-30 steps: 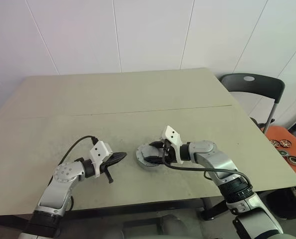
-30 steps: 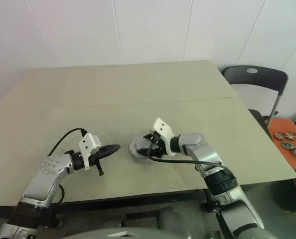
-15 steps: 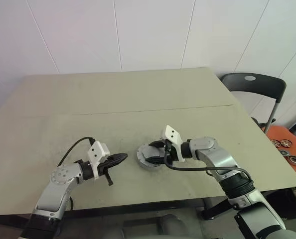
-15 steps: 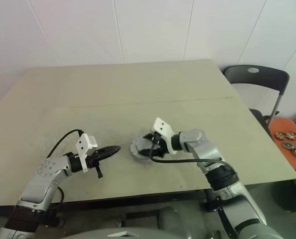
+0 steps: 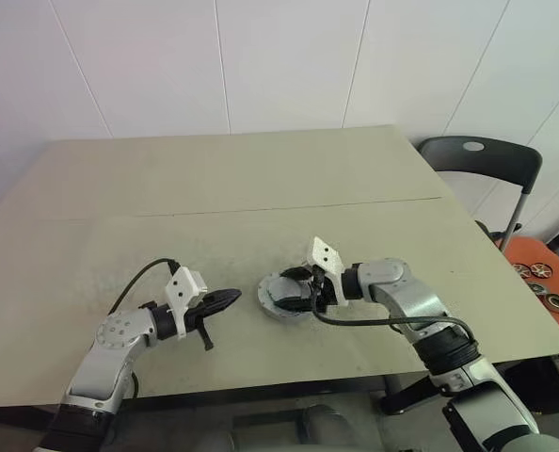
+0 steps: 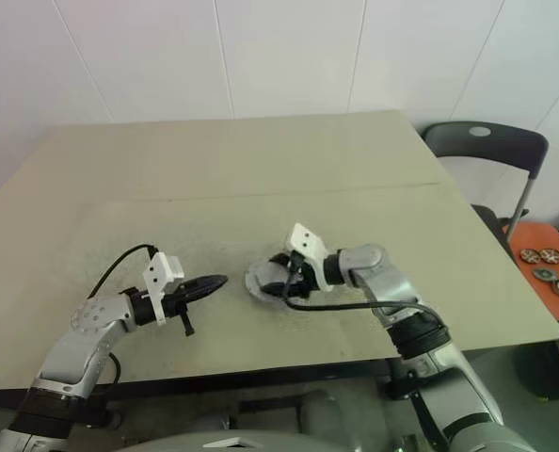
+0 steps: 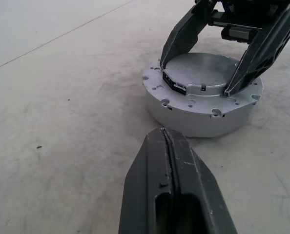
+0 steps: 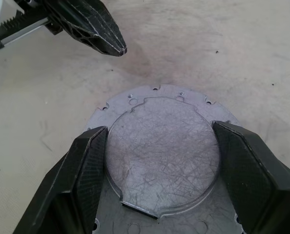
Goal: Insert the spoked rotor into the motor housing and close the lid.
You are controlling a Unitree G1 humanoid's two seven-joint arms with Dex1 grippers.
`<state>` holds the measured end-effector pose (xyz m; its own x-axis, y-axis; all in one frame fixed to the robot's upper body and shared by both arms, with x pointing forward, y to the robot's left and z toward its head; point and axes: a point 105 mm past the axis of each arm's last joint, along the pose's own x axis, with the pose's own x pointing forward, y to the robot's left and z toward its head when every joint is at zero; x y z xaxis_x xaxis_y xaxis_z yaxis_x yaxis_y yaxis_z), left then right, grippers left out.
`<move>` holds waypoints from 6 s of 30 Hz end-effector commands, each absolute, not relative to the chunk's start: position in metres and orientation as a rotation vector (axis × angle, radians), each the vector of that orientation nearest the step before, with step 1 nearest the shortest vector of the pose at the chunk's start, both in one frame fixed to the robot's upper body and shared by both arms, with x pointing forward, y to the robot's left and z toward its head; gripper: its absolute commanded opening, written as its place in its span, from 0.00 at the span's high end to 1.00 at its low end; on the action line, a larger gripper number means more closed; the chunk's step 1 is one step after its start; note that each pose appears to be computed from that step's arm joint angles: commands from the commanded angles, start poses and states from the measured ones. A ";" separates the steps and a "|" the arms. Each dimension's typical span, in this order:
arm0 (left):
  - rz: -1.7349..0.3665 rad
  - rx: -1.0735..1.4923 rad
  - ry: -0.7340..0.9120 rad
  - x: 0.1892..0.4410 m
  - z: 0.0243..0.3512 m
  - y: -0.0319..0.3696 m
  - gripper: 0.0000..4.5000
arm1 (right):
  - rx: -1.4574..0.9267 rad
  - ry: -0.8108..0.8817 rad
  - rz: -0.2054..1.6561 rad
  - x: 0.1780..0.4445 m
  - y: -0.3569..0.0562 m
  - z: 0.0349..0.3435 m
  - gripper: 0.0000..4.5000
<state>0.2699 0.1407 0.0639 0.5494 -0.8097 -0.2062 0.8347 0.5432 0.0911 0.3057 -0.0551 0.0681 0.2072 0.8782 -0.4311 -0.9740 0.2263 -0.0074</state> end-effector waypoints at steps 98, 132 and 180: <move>-1.370 0.338 0.586 0.272 -0.006 0.063 1.00 | -0.339 0.444 1.189 0.318 -0.067 0.048 0.32; -1.336 0.394 0.561 0.278 -0.007 0.062 1.00 | 0.461 0.626 0.918 0.357 -0.114 0.112 0.01; -1.264 0.460 0.630 0.287 -0.015 0.102 1.00 | 1.055 0.973 0.974 0.305 -0.070 0.080 0.01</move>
<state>0.3071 0.0645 0.0580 0.2289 -0.8750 -0.4267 0.9725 0.1857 0.1409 0.3011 -0.0923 0.0506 0.3084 0.8963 -0.3186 -0.0921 0.3615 0.9278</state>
